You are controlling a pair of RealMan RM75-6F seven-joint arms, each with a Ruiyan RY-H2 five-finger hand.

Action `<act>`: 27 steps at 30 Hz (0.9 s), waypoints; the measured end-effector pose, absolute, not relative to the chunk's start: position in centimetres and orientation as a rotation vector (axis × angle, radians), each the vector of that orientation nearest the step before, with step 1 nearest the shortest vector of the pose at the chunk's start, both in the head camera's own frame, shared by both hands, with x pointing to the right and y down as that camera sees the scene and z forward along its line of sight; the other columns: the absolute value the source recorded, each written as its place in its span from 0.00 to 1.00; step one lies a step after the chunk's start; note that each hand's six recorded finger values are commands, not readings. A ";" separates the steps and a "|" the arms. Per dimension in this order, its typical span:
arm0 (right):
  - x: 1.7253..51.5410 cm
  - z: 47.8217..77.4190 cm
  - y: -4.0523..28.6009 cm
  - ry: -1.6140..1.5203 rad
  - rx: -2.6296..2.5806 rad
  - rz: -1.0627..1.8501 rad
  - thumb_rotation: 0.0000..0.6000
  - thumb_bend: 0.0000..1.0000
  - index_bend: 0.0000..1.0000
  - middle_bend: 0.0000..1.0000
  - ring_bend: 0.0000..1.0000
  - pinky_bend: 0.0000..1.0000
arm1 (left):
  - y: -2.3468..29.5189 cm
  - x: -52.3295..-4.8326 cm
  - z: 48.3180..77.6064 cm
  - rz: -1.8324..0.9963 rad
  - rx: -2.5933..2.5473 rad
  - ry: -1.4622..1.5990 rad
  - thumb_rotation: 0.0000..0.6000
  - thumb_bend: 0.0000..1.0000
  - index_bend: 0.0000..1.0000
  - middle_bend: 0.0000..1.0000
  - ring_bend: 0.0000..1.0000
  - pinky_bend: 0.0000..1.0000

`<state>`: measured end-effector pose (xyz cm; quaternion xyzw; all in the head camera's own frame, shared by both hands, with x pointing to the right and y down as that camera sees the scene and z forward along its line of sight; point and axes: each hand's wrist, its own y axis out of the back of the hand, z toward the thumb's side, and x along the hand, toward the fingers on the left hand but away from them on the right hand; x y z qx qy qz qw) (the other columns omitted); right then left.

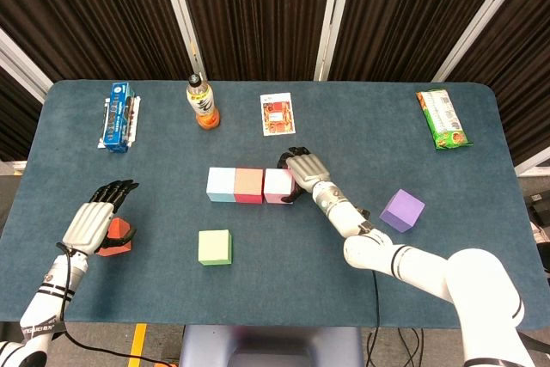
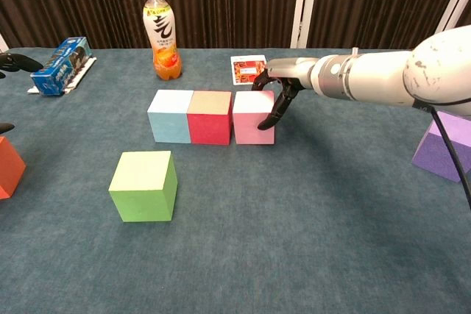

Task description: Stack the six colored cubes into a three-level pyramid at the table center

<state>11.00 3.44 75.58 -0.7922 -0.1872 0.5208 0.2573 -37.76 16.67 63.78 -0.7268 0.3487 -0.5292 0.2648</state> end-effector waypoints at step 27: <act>11.6 75.7 3.9 -0.581 -2.080 1.480 1.00 0.30 0.48 0.23 0.03 0.12 | 16.8 -38.1 63.7 -1.434 -1.965 0.950 1.00 0.34 0.09 0.04 0.00 0.09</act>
